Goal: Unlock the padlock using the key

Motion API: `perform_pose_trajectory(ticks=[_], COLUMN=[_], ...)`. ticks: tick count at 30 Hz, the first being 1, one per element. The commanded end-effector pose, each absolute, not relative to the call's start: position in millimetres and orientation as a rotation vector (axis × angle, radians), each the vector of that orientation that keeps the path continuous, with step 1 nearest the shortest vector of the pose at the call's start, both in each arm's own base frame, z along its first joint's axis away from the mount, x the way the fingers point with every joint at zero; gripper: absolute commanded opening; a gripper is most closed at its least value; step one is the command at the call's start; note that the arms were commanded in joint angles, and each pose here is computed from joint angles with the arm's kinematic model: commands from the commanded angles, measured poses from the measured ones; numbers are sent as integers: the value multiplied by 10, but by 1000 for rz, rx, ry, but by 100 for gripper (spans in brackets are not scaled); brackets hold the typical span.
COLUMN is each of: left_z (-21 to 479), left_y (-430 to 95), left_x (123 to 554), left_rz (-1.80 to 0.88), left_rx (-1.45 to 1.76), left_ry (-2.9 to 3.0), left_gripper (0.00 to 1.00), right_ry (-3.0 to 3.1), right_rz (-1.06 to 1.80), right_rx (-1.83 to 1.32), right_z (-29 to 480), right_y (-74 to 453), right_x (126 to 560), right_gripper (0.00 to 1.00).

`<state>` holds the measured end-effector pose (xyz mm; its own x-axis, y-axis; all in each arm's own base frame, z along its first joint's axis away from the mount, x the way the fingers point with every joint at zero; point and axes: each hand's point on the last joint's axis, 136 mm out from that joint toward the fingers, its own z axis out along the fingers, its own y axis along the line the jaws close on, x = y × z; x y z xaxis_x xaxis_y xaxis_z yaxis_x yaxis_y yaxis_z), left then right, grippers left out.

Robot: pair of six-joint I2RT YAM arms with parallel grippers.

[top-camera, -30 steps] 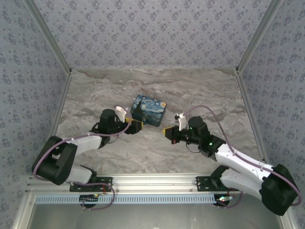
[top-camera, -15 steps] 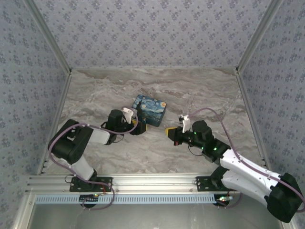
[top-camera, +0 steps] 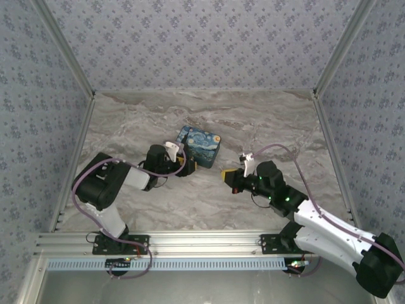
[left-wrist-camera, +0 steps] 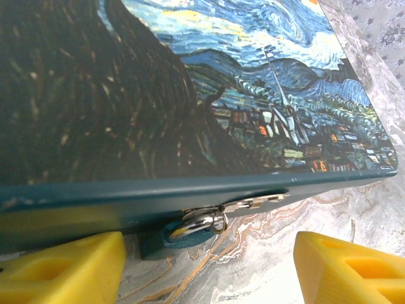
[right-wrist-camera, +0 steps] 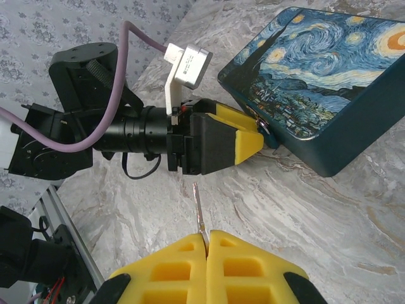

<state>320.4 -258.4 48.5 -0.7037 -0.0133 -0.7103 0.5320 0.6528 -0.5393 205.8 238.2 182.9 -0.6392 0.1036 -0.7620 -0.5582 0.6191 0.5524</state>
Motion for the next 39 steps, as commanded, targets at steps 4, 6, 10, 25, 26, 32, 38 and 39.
perform_pose_trajectory(ticks=[4,6,10,25,26,32,38,39], left_z=[536,530,512,485,478,451,423,423], left_y=[-2687,-2695,-2719,-2795,-2791,-2753,-2767,-2773], left_x=[3258,3249,3231,3278,3283,3339,3350,3359], left_rz=[-1006,-1004,-1000,-938,-934,-900,-867,-865], left_rx=[409,408,413,385,378,317,298,297], left_ry=[2140,2145,2156,2188,2192,2211,2230,2230], left_gripper=[67,65,60,52,52,49,49,49], right_ry=[2043,2042,2040,2027,2027,2025,2022,2022], right_rz=[1023,1021,1016,1013,1013,1015,1015,1015], right_rx=[-350,-348,-346,-327,-328,-319,-299,-289], right_z=[1786,1785,1776,1785,1781,1784,1764,1757], right_y=[2322,2310,2283,2215,2214,2197,2179,2179], right_x=[2020,2015,1998,1967,1962,1953,1962,1975], right_gripper=[0,0,0,0,0,0,0,0])
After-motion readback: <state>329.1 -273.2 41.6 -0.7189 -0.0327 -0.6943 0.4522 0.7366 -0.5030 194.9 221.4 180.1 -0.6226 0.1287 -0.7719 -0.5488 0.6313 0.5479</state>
